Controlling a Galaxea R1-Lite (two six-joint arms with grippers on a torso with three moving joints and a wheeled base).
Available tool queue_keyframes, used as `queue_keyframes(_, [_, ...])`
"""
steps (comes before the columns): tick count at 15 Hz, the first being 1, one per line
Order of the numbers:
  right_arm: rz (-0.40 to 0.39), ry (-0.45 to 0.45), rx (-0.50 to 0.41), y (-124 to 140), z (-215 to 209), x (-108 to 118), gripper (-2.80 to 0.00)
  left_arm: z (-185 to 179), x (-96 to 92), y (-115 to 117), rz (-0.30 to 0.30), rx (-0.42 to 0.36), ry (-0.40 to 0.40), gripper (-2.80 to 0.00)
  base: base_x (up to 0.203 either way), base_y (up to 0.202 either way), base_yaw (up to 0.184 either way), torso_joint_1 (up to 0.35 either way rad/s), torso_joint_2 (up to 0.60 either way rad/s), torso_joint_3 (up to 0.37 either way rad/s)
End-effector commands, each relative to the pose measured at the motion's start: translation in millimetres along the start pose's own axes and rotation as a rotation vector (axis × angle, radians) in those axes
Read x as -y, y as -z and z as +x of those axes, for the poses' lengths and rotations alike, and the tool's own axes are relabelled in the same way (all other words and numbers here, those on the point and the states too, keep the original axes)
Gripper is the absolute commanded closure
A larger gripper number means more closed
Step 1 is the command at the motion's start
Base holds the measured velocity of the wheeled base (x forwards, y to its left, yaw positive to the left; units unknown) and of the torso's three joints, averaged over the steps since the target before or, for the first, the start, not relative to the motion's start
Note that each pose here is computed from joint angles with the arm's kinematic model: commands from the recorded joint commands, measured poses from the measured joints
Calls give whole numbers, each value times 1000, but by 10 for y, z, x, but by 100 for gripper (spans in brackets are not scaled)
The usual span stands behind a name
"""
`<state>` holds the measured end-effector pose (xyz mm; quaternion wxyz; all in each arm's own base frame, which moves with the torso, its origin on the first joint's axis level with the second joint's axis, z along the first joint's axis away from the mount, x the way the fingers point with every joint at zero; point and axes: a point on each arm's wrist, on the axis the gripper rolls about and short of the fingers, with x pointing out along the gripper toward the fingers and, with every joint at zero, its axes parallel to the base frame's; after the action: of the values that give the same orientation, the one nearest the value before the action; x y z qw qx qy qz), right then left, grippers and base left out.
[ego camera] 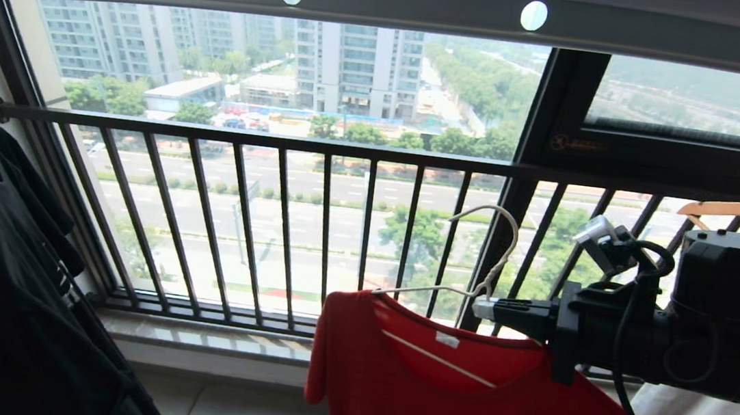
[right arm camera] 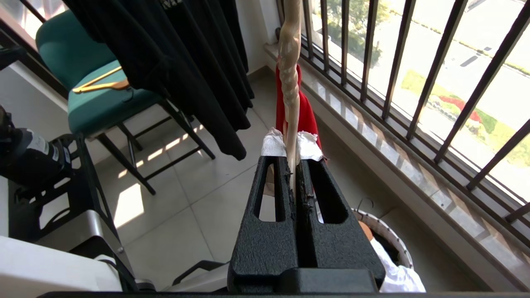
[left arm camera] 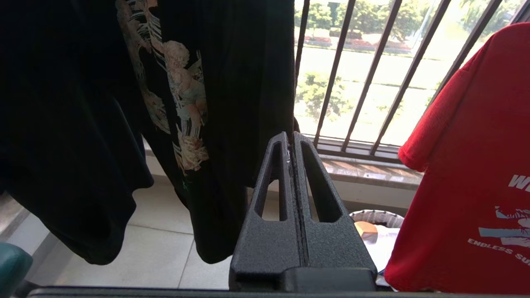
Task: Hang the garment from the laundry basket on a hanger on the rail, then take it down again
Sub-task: Take the clothes off the clothes rack
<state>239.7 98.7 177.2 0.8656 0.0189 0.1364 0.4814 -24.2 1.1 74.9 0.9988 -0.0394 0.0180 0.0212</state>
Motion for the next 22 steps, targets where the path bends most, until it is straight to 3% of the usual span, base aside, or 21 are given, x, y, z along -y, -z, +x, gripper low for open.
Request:
queue_keyframes(1, [5, -3, -6, 19, 27, 21, 0, -1, 0, -5, -1, 1, 0, 0, 0, 0, 0, 0, 0, 0])
queue_keyframes(3, [11, -3, -15, 60, 86, 70, 0, -1, 0, -5, 1, 1, 0, 0, 0, 0, 0, 0, 0, 0])
queue_keyframes(6, [17, 2, -19, 110, 143, 131, 0, -5, 4, -15, 62, 6, 11, 0, 0, 0, 0, 0, 0, 0])
queue_keyframes(8, [16, 4, -17, 104, 141, 135, 0, -35, 23, -169, 58, 32, 49, 0, 0, 0, 0, 0, 0, 0])
queue_keyframes(10, [16, 7, -13, 92, 141, 140, 0, 0, 57, -424, 56, 1, 101, 0, 0, 0, 0, 0, 0, 0])
queue_keyframes(14, [88, 26, 97, -68, 114, 136, 0, 437, 157, -881, 34, -229, 285, 0, 0, 0, 0, 0, 0, 0])
queue_keyframes(17, [106, 32, 97, -56, 135, 152, 0, 997, 314, -1151, -4, -420, 488, 0, 0, 0, 0, 0, 0, 0])
queue_keyframes(19, [117, 32, 90, -39, 165, 174, 0, 1375, 583, -1215, -16, -553, 657, 0, 0, 0, 0, 0, 0, 0])
queue_keyframes(22, [142, 33, 86, -28, 197, 201, 0, 1921, 1118, -1080, 3, -697, 811, 0, 0, 0, 0, 0, 0, 0])
